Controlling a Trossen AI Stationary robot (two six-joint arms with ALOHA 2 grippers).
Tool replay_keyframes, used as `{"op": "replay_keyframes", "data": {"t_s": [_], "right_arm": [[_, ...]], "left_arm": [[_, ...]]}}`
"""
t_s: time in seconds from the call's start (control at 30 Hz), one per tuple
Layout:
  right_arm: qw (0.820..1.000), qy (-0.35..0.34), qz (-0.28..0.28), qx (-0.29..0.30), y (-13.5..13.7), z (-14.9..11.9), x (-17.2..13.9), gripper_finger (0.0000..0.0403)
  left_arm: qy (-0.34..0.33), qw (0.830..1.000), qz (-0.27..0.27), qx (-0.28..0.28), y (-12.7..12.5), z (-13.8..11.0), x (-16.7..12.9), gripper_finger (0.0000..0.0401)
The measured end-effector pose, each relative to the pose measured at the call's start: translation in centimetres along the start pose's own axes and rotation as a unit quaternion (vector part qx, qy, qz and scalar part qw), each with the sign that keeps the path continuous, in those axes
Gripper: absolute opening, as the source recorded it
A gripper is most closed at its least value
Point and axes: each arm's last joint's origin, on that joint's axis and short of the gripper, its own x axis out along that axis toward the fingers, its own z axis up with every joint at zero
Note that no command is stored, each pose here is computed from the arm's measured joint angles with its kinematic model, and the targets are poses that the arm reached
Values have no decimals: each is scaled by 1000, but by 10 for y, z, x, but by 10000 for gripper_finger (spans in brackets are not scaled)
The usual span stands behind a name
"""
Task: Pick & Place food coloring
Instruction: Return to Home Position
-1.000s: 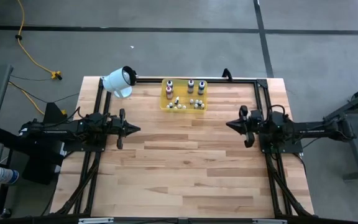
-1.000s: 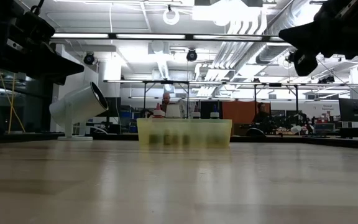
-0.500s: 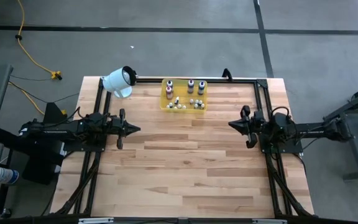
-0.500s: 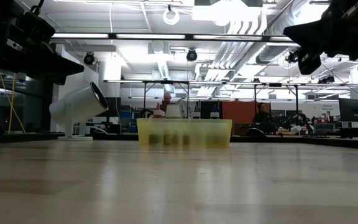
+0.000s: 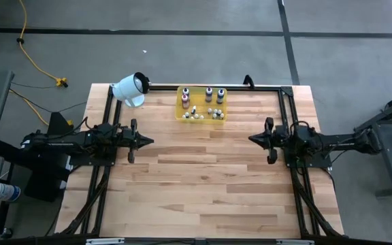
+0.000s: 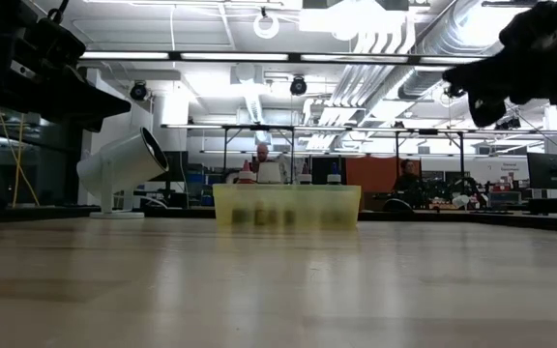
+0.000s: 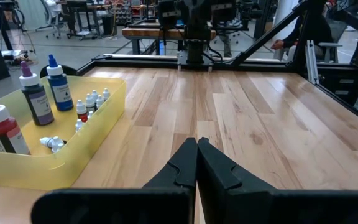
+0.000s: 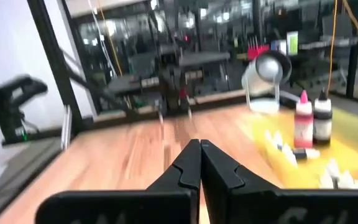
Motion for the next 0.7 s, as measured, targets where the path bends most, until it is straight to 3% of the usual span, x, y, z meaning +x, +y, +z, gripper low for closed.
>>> {"op": "replay_keyframes", "data": {"t_s": [0.27, 0.7], "right_arm": [[995, 104, -3, -5, -3, -20, -6, 0], [990, 141, 6, -13, -3, -26, -4, 0]], "left_arm": [[0, 1000, 0, 0, 0, 0, 0, 0], [0, 1000, 0, 0, 0, 0, 0, 0]]}}
